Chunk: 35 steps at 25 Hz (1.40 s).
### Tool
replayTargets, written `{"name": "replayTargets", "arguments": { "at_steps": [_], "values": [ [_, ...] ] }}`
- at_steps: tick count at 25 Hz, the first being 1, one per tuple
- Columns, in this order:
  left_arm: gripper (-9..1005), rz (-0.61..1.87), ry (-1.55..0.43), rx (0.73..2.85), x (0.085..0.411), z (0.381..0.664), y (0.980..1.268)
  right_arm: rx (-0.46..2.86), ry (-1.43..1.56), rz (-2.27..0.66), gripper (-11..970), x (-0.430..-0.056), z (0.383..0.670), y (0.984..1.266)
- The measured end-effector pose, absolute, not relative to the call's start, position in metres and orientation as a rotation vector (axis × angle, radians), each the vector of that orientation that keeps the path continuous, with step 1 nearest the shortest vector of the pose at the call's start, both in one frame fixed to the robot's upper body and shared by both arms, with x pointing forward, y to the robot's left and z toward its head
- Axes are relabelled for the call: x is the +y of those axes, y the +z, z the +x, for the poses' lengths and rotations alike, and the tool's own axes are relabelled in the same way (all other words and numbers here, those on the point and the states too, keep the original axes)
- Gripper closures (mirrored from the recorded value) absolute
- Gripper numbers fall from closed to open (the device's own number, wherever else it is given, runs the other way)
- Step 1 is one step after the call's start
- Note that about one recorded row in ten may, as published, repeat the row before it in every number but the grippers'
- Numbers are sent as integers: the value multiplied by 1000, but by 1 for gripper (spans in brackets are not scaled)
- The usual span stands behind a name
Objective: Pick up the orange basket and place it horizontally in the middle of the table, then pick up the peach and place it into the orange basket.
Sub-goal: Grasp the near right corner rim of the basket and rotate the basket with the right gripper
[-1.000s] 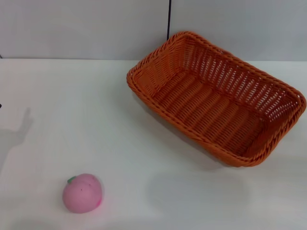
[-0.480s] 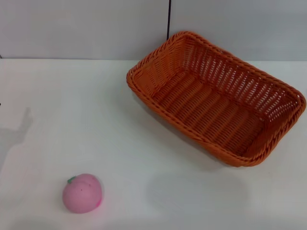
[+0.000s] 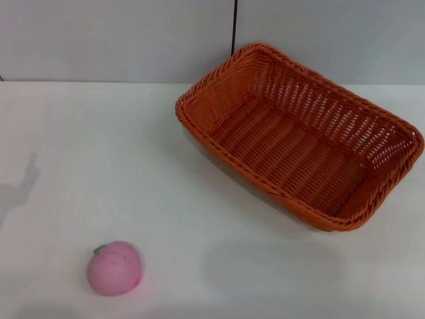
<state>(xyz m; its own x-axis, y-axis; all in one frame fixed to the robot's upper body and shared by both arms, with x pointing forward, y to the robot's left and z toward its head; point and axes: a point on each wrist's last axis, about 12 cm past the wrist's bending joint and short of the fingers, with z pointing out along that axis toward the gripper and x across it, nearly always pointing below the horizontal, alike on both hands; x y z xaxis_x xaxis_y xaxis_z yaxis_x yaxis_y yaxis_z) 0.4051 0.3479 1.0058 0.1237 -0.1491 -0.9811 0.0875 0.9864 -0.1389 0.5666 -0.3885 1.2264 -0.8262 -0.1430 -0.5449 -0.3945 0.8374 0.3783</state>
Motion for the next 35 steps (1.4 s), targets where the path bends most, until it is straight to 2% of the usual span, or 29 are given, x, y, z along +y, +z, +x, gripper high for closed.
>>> {"name": "replayTargets", "arguments": {
  "at_steps": [11, 25, 35],
  "values": [
    [136, -62, -179, 1419, 347, 397, 1006, 2450, 722, -431, 349, -356, 588, 1177],
    [136, -53, -190, 1416, 345, 396, 1007, 2346, 744, -363, 350, -351, 598, 1150],
    [136, -54, -210, 1398, 342, 393, 1008, 2290, 782, -383, 353, -333, 601, 1125]
  ]
}}
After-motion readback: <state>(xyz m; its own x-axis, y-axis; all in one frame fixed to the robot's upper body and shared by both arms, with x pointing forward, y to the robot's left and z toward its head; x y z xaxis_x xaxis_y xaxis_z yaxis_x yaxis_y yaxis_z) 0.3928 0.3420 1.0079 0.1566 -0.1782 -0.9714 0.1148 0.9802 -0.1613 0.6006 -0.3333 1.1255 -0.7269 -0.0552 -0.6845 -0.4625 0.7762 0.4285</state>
